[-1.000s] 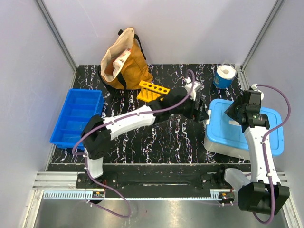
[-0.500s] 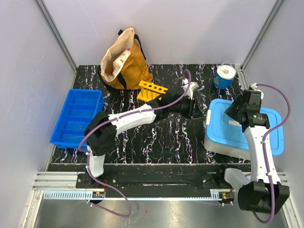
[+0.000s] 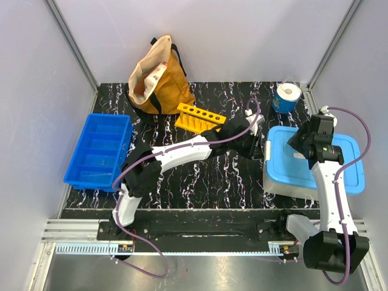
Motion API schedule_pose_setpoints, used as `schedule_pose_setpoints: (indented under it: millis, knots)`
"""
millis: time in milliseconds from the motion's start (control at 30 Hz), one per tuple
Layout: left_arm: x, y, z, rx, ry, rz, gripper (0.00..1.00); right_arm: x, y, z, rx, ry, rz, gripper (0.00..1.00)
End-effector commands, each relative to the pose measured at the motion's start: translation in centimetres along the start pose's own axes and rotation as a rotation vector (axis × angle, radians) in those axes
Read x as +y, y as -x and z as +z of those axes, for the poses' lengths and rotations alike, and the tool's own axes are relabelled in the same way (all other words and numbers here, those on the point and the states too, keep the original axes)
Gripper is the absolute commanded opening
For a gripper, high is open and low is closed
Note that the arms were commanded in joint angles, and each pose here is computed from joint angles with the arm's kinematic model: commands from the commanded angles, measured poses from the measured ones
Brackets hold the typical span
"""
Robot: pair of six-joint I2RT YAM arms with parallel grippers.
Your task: Organize the chemistry lab equipment
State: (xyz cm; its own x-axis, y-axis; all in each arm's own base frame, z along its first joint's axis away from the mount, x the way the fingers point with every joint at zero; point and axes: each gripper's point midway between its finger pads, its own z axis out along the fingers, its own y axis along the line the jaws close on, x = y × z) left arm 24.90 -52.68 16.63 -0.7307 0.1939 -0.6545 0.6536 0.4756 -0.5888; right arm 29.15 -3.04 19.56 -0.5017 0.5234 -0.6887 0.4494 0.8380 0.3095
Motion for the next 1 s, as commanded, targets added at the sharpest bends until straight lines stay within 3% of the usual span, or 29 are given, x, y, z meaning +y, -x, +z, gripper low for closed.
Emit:
schedule_pose_setpoints:
  millis: [0, 333, 600, 733, 967]
  knots:
    - [-4.5, 2.6, -0.1, -0.075, -0.081, 0.067, 0.33, -0.3, -5.5, 0.9, 0.204, 0.018, 0.01, 0.36]
    - [-2.6, 5.0, -4.5, -0.194, -0.123, -0.048, 0.69, -0.2, -4.9, 0.5, 0.184, 0.019, 0.003, 0.36]
    - [-4.6, 5.6, -4.8, -0.204, -0.23, -0.064, 0.8, -0.2, -5.1, 0.6, 0.193, 0.019, 0.005, 0.36]
    - [-5.8, 5.2, -4.2, -0.193, -0.303, -0.086, 0.82, 0.0, -4.6, 0.4, 0.18, 0.024, 0.005, 0.36]
    - [-6.1, 3.5, -1.9, -0.134, -0.294, -0.09, 0.83, 0.2, -4.3, 0.3, 0.173, 0.031, 0.006, 0.37]
